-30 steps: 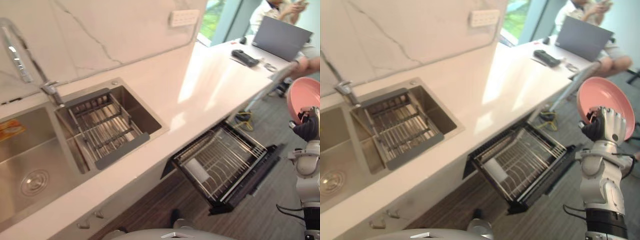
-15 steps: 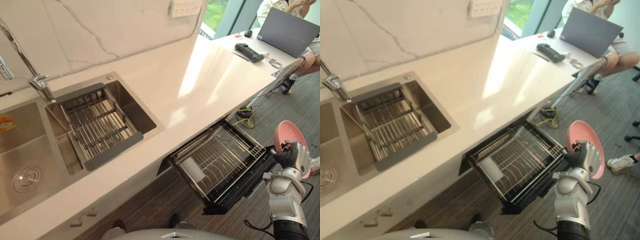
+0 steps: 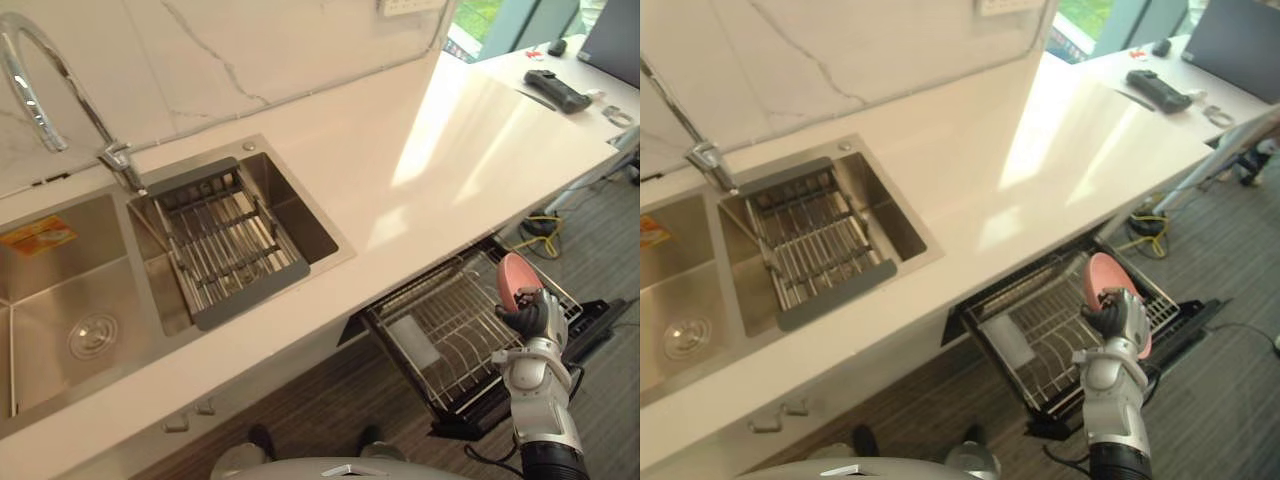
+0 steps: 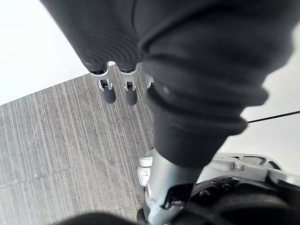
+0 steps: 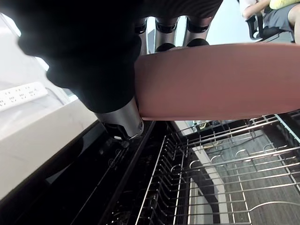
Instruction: Walk over to the sink, pick up the cup, carry it to the dishwasher, place the cup inside the dishwasher, then close the dishwasher door
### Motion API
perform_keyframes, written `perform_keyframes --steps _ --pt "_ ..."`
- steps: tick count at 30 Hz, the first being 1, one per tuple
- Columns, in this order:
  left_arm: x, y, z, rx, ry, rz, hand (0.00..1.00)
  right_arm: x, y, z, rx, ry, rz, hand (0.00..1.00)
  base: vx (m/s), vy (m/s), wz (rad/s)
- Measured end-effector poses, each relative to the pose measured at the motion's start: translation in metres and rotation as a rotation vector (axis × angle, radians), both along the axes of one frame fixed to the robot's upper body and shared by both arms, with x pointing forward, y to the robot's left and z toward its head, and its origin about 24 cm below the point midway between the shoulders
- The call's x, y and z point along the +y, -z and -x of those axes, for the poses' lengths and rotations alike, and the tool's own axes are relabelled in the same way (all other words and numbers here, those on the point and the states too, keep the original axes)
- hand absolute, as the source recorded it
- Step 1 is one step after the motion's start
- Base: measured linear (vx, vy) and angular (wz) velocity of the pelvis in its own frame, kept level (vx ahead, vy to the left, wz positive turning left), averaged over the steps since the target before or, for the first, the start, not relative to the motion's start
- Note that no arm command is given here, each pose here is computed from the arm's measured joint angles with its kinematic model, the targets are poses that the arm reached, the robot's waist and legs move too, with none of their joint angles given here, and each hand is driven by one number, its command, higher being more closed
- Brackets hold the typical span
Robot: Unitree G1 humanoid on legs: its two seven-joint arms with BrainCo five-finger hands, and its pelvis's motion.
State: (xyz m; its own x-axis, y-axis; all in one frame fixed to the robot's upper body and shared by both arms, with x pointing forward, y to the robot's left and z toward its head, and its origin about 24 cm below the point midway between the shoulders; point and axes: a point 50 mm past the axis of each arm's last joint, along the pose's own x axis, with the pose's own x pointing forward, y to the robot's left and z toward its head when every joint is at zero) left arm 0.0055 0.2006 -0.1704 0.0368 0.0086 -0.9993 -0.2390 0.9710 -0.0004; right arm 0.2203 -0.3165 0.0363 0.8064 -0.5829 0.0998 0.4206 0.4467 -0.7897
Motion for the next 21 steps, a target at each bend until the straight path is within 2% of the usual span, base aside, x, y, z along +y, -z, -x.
perform_keyframes --steps 8,14,21 --pt "-0.006 0.000 -0.007 -0.036 -0.022 0.026 0.00 -0.004 -0.008 -0.020 0.015 0.018 0.036 1.00 -0.02 0.016 0.13" --pt "-0.015 -0.001 -0.018 -0.078 -0.019 0.069 0.00 -0.019 -0.019 -0.041 0.047 0.064 0.059 1.00 0.00 0.027 0.16" --pt "-0.021 -0.004 -0.050 -0.166 -0.008 0.098 0.00 -0.042 -0.089 -0.080 -0.069 0.091 0.152 1.00 -0.05 -0.020 -0.02"
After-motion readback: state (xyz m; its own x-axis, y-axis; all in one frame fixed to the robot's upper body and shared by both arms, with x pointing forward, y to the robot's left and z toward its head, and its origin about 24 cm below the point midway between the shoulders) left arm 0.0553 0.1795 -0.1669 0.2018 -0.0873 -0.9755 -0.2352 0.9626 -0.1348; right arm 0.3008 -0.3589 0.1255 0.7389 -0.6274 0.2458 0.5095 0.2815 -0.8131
